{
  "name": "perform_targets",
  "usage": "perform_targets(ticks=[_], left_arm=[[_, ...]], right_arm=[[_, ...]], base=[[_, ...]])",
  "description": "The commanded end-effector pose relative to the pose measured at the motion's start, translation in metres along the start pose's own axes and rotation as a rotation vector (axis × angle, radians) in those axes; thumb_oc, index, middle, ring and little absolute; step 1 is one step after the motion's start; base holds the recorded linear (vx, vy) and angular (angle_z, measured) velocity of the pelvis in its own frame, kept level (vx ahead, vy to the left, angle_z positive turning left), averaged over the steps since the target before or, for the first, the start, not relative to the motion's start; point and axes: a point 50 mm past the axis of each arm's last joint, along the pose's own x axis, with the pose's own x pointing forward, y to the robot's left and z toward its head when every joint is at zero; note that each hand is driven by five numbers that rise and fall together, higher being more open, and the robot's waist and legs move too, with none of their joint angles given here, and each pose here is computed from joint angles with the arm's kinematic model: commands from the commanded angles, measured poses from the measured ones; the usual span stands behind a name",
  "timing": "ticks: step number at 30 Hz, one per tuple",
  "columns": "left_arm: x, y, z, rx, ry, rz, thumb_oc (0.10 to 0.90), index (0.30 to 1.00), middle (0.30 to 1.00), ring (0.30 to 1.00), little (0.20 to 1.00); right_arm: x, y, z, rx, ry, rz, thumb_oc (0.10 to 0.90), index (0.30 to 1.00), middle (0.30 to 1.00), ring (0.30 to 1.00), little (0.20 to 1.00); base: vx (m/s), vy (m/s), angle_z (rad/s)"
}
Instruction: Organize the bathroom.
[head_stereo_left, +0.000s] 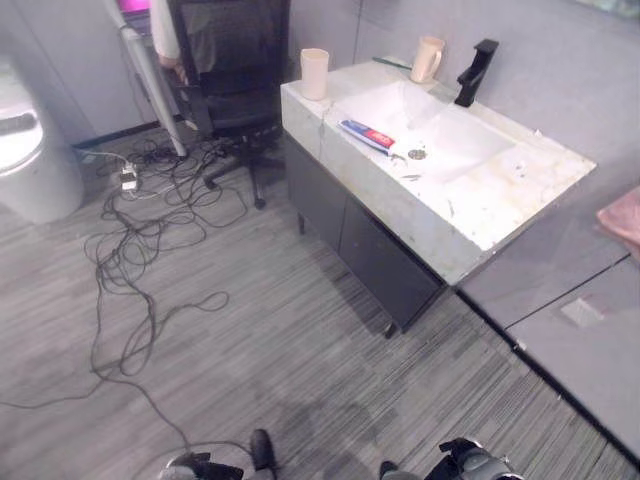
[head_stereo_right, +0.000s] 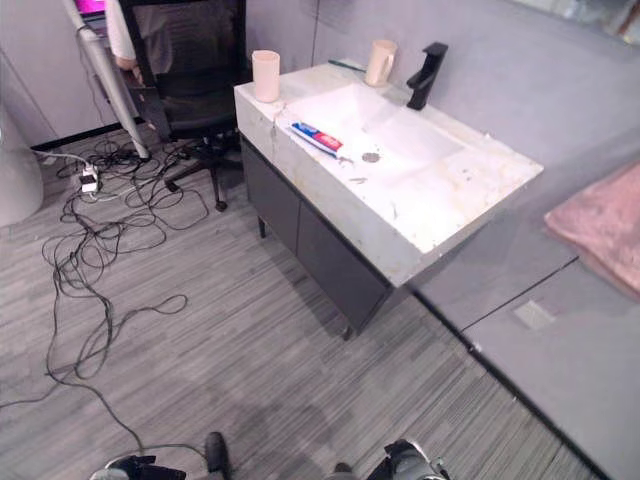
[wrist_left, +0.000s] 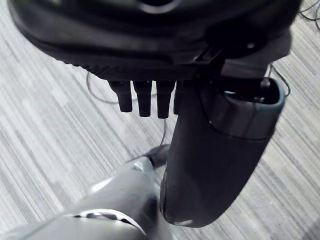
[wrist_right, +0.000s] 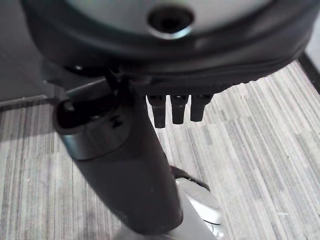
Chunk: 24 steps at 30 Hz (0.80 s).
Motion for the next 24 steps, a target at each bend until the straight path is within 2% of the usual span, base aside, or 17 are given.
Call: perform_targets(ticks=[1,6,11,16,19,24], left_arm=[[-0.003,0.015,-0.038,0.1,0.08,0.03,0.8,0.9,0.9,0.9,0.9],[0.0,0.023,-0.01,0.075,0.01,0.041,0.8,0.9,0.9,0.9,0.9],[0.0,0.013,0.015,0.073,-0.035,0.066,0.8,0.9,0.9,0.9,0.9],[0.0,0.002,0.013,0.069,0.004,0.068,0.8,0.9,0.9,0.9,0.9],[0.0,0.002,0.015,0.149,-0.021,0.039,0.8,0.9,0.9,0.9,0.9],[0.0,-0.001,0.017,0.137,-0.053,0.019,0.8,0.9,0.9,0.9,0.9]], right_arm=[[0.001,-0.037,-0.03,-0.054,0.045,-0.086,0.8,0.9,0.9,0.9,0.9],[0.001,-0.037,-0.036,-0.04,0.06,-0.083,0.8,0.9,0.9,0.9,0.9],[0.001,-0.035,-0.046,-0.038,0.078,-0.048,0.8,0.9,0.9,0.9,0.9],[0.0,-0.037,-0.062,-0.047,0.139,-0.015,0.8,0.9,0.9,0.9,0.9],[-0.001,-0.038,-0.067,0.066,0.133,-0.025,0.8,0.9,0.9,0.9,0.9],[0.0,-0.032,-0.057,0.099,0.092,-0.044,0.8,0.9,0.9,0.9,0.9]], base=[[0.4,0.467,-0.34],[0.27,0.198,-0.09],[0.33,0.033,-0.06],[0.47,-0.091,-0.34],[0.37,-0.136,-0.04],[0.35,-0.135,-0.07]])
